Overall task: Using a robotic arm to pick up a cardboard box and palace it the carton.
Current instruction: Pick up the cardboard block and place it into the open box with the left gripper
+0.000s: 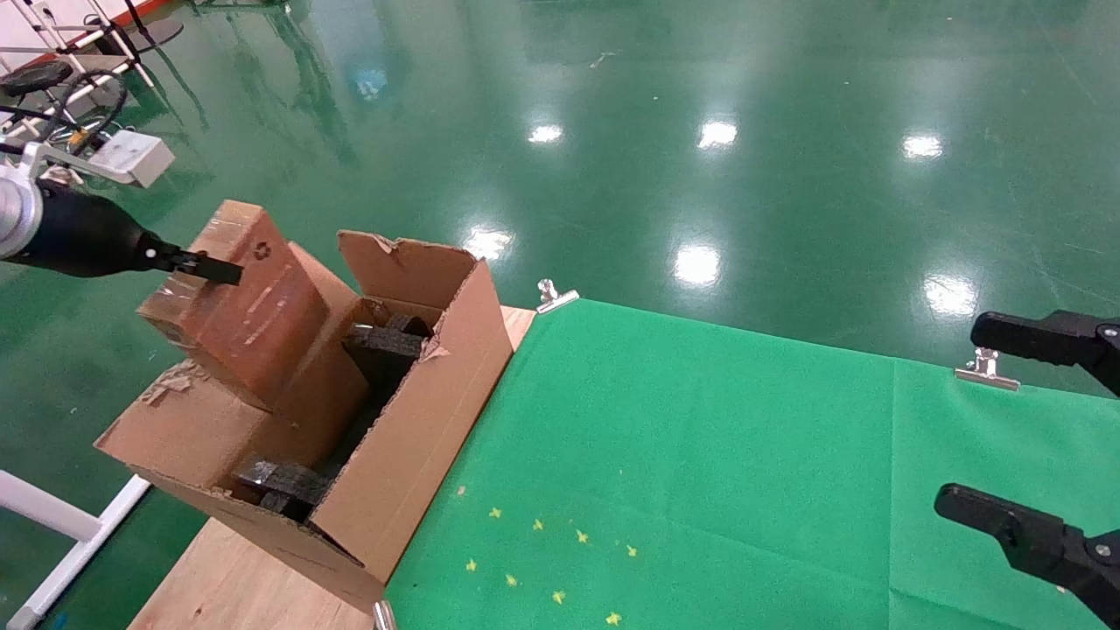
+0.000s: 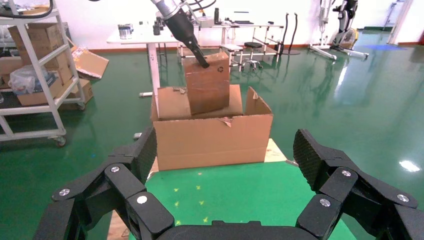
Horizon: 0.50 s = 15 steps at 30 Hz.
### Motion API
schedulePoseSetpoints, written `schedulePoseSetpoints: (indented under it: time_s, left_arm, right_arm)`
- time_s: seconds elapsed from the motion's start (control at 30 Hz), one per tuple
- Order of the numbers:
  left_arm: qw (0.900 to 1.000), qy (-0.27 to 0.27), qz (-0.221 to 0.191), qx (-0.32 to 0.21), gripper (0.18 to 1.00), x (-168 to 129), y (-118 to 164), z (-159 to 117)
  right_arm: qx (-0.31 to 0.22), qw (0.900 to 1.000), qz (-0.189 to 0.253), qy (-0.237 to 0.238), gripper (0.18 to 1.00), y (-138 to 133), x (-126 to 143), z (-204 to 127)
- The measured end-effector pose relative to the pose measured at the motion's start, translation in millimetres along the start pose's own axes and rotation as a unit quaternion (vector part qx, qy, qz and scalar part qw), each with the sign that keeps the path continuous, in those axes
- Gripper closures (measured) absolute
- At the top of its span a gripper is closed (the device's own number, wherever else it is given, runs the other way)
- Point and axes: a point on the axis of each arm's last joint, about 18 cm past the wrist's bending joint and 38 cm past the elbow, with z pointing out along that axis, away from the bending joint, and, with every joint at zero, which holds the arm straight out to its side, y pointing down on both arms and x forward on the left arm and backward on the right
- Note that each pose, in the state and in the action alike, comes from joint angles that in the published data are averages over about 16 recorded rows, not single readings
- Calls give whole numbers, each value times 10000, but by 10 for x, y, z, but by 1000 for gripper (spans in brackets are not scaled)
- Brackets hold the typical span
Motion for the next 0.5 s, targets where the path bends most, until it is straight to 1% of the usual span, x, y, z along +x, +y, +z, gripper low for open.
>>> schedulePoseSetpoints:
  time_s: [0.23, 0.5]
  left_arm:
    - [9999, 141, -21, -39, 855, 49, 22, 7]
    - [9993, 192, -146, -290, 857, 40, 191, 53]
  right_arm:
    - [0, 10000, 0, 0, 178, 0, 0, 0]
    - [0, 10000, 0, 0, 178, 0, 0, 0]
